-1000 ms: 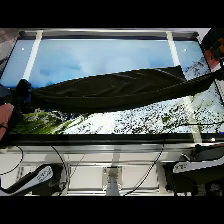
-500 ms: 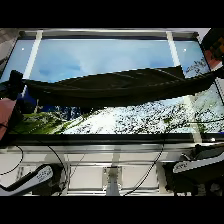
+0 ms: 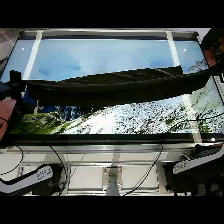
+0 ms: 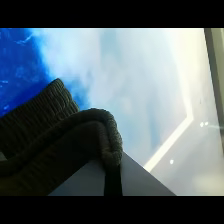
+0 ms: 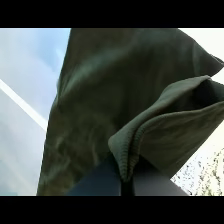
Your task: Fold the clothes and pants, and hang the long-sleeved shirts on hangers.
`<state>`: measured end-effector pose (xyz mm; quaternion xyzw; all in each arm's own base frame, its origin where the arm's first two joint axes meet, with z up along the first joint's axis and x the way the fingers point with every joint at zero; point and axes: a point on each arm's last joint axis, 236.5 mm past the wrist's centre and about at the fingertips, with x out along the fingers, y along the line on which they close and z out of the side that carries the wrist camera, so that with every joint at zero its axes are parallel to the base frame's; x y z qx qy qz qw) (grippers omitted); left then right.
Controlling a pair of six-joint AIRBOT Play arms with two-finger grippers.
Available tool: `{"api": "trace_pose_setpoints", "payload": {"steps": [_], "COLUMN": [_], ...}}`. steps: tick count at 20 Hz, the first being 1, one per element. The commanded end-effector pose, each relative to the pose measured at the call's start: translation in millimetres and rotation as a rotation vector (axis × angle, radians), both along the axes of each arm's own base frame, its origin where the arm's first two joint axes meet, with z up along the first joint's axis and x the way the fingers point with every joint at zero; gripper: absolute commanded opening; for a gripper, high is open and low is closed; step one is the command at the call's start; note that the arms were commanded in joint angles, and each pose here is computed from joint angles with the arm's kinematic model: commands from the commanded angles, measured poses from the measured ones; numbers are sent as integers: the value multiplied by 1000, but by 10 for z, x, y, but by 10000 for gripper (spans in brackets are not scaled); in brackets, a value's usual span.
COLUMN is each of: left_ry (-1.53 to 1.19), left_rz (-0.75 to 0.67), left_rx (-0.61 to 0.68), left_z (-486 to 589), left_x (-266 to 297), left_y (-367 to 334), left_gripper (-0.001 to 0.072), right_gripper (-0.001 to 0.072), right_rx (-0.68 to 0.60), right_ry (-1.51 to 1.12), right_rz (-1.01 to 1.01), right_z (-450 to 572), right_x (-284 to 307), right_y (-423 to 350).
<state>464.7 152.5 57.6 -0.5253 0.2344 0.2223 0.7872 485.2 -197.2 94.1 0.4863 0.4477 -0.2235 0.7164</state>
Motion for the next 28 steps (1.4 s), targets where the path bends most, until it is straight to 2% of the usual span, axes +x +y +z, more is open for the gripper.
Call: {"api": "trace_pose_setpoints", "payload": {"steps": [1, 5, 9, 14, 17, 18, 19, 20, 28], "left_ry": [-35, -30, -51, -436, -563, -542, -525, -509, -478], "left_rz": [63, 76, 113, 289, 361, 343, 330, 324, 355], "left_rx": [-25, -22, -40, 64, 59, 69, 80, 85, 75], "left_z": [0, -95, -247, 320, 333, 232, 145, 60, -149], "left_x": [67, 104, 257, 738, 845, 876, 896, 909, 883], "left_y": [99, 148, 135, 283, 324, 292, 281, 275, 416], "left_gripper": [26, 26, 28, 29, 37, 169, 381, 530, 538], "right_gripper": [11, 10, 11, 11, 13, 40, 292, 623, 641], "right_rx": [2, 14, -23, 82, 112, 99, 64, 34, -83], "right_ry": [-31, -29, -184, -337, -429, -448, -466, -498, -499], "right_rz": [-44, -71, -71, -250, -324, -326, -314, -301, -172], "right_z": [-80, -244, -170, -192, -111, -91, -63, -4, -5], "right_x": [197, 306, 817, 1373, 1571, 1599, 1615, 1649, 1641], "right_y": [0, -28, 144, 300, 262, 228, 185, 148, 167]}}
